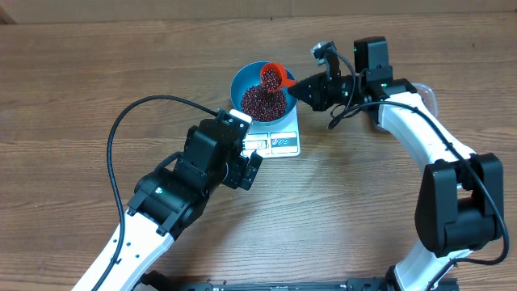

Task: Scoop item into bowl and weigh 150g on scale
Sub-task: 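Carry the filled scoop left over the blue bowl, then tilt the scoop to pour beans into the blue bowl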

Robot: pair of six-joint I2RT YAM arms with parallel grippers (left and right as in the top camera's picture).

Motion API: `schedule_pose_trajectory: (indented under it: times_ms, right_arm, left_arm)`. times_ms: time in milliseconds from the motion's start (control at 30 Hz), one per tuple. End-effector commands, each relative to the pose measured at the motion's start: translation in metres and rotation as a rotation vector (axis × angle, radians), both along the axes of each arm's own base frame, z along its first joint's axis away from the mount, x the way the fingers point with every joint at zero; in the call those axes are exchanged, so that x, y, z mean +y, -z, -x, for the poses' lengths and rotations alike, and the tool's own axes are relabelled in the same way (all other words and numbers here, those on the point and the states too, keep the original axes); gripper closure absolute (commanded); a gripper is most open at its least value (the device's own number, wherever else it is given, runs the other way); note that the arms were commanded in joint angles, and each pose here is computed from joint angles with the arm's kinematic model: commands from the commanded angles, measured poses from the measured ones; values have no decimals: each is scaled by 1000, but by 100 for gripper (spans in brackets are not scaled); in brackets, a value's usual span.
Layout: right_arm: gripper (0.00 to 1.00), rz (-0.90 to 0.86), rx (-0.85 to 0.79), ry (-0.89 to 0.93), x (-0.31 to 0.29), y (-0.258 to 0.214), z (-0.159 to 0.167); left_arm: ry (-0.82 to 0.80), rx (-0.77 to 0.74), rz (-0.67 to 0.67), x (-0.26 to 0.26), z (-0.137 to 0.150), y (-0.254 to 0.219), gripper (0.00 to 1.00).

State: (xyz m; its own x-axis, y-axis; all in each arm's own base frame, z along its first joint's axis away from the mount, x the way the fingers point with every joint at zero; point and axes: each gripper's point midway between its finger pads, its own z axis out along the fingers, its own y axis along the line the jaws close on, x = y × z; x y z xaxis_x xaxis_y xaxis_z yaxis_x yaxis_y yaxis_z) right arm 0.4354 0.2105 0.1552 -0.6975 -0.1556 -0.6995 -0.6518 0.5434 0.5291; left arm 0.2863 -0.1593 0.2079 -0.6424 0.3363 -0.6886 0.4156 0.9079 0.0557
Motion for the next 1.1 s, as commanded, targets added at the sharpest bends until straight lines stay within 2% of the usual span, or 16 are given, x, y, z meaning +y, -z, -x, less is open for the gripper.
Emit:
schedule_pose_trajectory:
  times_ms: [0, 500, 833, 1067]
  right_arm:
    - [96, 139, -204, -64, -3, 6, -9]
    - [96, 375, -813, -450, 0, 5, -9]
    - [96, 386, -909, -438, 2, -7, -20]
    - [96, 372, -884, -413, 2, -10, -22]
  left_arm:
    - [-12, -2, -4, 2, -2, 1, 0]
    - [-12, -2, -4, 2, -2, 1, 0]
    - [-12, -2, -4, 2, -2, 1, 1]
    - [-12, -2, -4, 2, -2, 1, 1]
